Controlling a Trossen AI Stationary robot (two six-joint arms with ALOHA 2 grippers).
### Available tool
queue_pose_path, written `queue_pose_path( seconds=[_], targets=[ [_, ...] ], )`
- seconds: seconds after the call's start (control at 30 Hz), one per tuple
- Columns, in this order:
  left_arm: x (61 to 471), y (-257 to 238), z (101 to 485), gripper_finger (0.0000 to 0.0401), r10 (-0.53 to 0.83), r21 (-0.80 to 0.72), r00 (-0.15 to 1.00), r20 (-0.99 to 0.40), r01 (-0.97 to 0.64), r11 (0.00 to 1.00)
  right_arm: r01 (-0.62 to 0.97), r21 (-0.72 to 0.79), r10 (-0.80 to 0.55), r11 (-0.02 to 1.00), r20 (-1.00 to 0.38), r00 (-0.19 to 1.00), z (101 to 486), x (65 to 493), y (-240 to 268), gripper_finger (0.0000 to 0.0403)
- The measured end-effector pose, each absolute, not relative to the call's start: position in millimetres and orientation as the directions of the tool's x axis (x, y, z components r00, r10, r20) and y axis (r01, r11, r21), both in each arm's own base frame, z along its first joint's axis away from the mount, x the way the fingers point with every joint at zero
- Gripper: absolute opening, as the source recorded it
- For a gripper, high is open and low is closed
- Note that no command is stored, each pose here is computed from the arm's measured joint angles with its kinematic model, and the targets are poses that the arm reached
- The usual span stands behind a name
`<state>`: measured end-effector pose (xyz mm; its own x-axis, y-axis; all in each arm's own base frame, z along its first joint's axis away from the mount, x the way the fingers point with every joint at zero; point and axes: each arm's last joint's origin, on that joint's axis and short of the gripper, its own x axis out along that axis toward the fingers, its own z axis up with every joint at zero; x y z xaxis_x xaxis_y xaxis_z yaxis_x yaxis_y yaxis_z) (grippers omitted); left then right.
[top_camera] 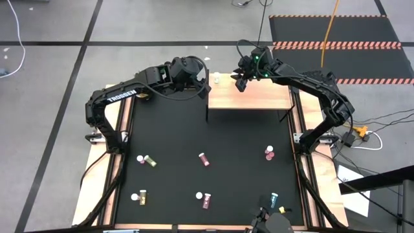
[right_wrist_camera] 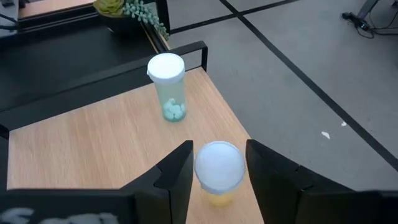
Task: Pick and place medicine bottles onto shelf by color
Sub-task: Put the top yellow pill bottle on the shelf, then put the left pink pill bottle on the shelf
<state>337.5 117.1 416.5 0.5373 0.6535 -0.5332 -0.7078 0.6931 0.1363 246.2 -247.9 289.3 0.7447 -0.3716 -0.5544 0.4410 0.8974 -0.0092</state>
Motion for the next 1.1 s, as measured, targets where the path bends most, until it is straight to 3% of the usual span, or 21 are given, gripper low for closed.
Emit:
queue_pose_path(
  seconds=[0.33, 0.73, 0.93, 1.1],
  targets=[
    [337.4, 117.0, 416.4, 0.0299, 0.653, 0.137, 0.537, -0.534, -0.707, 0.693, 0.467, -0.015, -0.394, 0.884, -0.56, 0.728, 291.4, 243.6, -246.8, 0.0146],
    [264.5, 90.8, 460.5, 0.0299, 0.669, 0.061, 0.525, -0.526, -0.761, 0.646, 0.476, -0.109, -0.483, 0.872, -0.337, 0.808, 368.8, 202.4, -205.4, 0.0146],
    [230.7, 70.3, 451.5, 0.0298, 0.609, 0.041, 0.39, -0.691, -0.82, 0.571, 0.449, -0.075, -0.448, 0.89, -0.319, 0.835, 391.6, 175.1, -173.8, 0.0146],
    [234.1, 42.6, 420.3, 0.0298, 0.566, 0.066, 0.279, -0.776, -0.856, 0.513, 0.394, 0.028, -0.377, 0.919, -0.236, 0.896, 393.7, 152.3, -145.4, 0.0146]
  ],
)
